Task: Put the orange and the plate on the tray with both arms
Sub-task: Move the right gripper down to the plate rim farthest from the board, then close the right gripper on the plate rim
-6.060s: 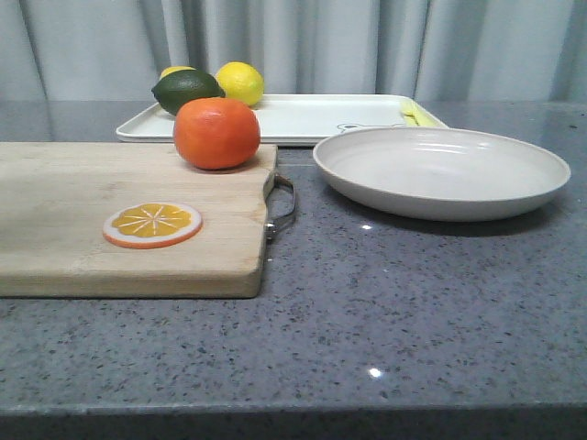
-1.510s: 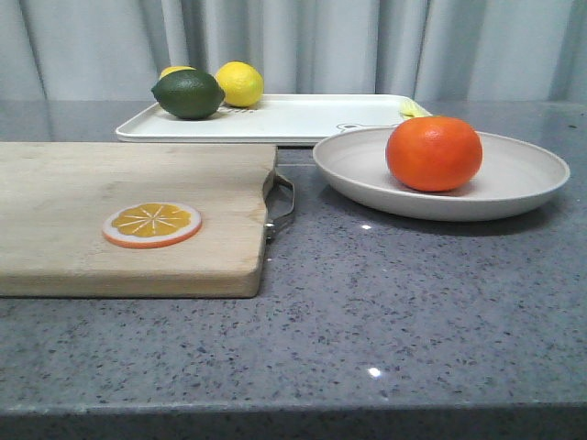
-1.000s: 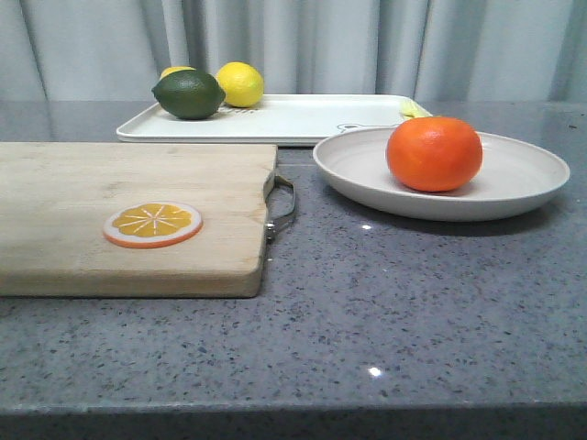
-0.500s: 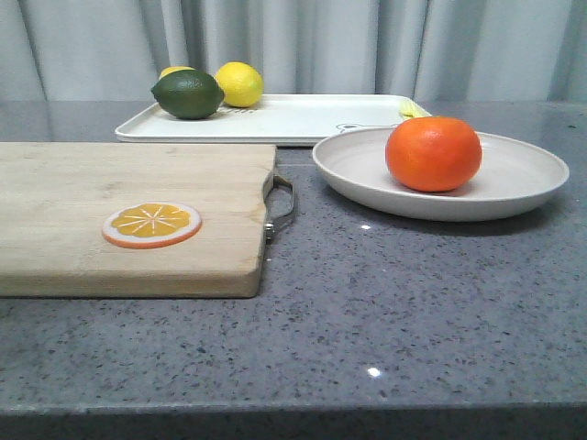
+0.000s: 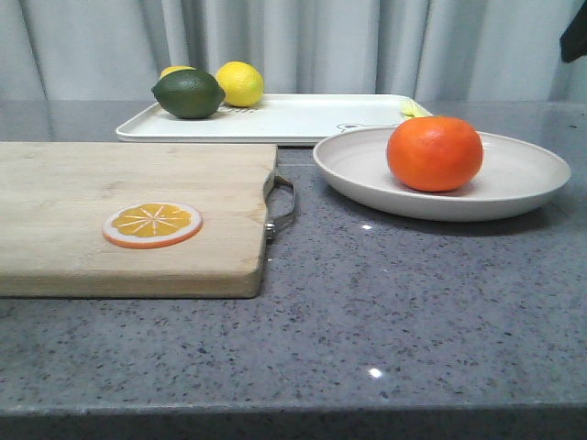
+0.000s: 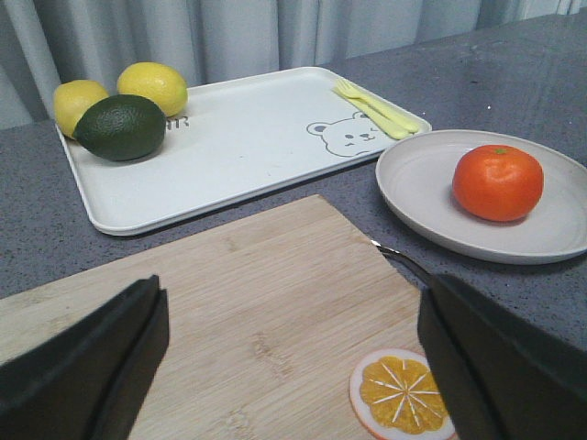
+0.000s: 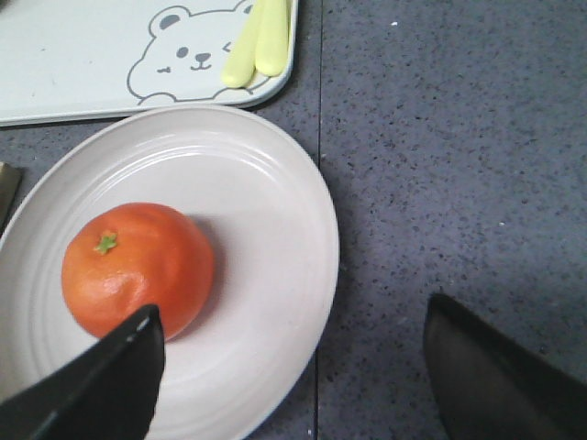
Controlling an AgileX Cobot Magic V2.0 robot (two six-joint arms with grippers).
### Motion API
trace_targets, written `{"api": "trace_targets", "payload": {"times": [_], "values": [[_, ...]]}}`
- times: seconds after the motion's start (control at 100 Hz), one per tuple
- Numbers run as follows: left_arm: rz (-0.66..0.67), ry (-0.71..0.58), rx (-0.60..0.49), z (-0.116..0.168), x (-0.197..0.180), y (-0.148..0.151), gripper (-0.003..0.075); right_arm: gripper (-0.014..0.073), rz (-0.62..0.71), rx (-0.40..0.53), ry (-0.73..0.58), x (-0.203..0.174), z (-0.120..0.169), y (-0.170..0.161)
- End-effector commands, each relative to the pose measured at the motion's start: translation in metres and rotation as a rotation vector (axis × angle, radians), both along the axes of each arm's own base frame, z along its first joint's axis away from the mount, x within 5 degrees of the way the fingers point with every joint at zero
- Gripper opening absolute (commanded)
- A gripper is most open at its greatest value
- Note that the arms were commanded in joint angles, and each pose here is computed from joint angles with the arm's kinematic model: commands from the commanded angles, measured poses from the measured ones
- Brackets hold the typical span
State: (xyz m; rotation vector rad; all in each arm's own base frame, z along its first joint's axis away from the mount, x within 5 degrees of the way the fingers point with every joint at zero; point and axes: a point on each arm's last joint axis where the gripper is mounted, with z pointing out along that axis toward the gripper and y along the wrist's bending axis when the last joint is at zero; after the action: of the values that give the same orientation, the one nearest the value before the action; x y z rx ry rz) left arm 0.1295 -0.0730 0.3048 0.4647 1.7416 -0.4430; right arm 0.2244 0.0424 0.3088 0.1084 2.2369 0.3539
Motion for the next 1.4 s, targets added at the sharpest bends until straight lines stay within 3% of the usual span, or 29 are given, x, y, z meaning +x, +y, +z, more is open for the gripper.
{"api": "trace_targets", "payload": {"times": [0.0, 0.6, 1.39], "values": [[0.048, -0.036, -0.045, 0.012, 0.002, 0.003, 0.0534, 0.0581, -0.030, 0.019, -0.110, 0.015, 0.012, -0.001], [0.048, -0.036, -0.045, 0.012, 0.002, 0.003, 0.0534, 0.0581, -0.059, 0.021, -0.032, 0.049, -0.023, 0.002], [0.048, -0.036, -0.045, 0.012, 0.002, 0.003, 0.0534, 0.0581, -0.056, 0.004, 0.076, 0.063, -0.052, 0.005]]}}
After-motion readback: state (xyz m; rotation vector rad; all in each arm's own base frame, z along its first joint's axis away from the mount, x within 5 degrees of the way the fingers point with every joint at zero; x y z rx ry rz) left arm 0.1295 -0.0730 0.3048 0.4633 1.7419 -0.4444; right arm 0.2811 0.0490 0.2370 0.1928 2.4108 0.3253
